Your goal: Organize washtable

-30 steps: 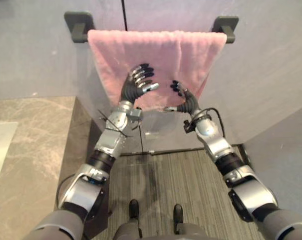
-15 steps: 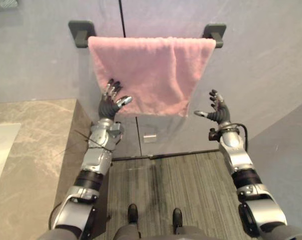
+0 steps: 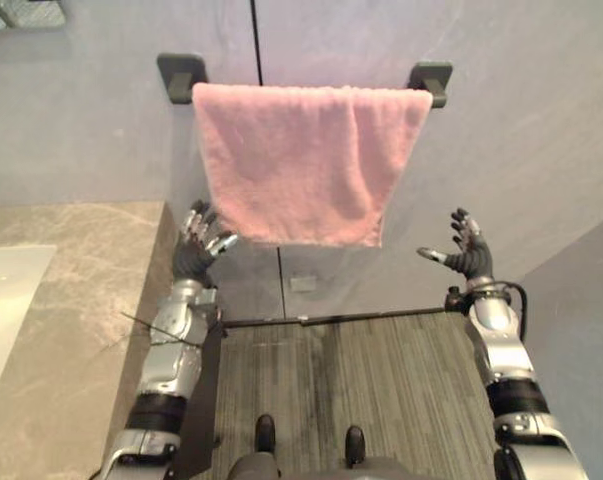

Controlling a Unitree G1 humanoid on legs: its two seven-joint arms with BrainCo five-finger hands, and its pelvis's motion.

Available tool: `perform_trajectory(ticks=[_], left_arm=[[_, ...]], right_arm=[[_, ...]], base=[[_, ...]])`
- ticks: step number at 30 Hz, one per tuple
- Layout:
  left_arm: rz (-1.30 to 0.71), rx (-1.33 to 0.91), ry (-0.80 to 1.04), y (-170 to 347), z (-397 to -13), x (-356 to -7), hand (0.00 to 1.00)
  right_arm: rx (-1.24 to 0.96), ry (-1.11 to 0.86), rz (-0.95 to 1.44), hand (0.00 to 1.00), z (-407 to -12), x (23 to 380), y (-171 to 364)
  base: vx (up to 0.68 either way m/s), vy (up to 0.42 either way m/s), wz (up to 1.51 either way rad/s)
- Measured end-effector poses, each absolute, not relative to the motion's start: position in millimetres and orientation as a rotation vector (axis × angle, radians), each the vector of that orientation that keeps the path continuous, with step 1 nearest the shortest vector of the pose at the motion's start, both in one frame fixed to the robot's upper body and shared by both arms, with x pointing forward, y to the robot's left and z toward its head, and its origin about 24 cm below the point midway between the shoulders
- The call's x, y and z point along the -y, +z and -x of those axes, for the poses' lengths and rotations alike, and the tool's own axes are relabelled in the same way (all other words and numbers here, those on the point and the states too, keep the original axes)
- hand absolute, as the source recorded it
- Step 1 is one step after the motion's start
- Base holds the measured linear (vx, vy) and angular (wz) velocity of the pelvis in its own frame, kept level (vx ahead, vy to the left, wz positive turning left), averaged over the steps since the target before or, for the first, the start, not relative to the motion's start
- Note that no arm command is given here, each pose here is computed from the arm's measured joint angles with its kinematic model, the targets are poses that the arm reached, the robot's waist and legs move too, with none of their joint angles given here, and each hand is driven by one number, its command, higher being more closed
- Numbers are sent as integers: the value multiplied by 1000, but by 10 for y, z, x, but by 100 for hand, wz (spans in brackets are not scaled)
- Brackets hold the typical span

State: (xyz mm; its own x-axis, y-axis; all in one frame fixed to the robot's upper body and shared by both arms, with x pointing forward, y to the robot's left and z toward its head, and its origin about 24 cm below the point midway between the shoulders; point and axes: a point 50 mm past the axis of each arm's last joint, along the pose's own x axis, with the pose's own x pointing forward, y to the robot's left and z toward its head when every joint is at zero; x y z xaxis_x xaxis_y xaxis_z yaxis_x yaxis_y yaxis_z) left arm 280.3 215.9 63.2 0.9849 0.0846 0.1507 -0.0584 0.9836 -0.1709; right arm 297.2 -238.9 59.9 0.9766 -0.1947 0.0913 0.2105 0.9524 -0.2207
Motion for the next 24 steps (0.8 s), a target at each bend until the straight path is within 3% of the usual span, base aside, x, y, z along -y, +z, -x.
perform_trajectory(ticks=[12, 24], left_arm=[[159, -195, 107, -281, -2094, -2004, 0], [-71, -801, 30, -1331, -1145, -1836, 0]], right_arm=[[-267, -226, 146, 0, -2148, 2267, -333], [-821, -235, 72, 0, -1054, 2065, -1332]], base=[[-8, -2, 9], [0, -2, 0]])
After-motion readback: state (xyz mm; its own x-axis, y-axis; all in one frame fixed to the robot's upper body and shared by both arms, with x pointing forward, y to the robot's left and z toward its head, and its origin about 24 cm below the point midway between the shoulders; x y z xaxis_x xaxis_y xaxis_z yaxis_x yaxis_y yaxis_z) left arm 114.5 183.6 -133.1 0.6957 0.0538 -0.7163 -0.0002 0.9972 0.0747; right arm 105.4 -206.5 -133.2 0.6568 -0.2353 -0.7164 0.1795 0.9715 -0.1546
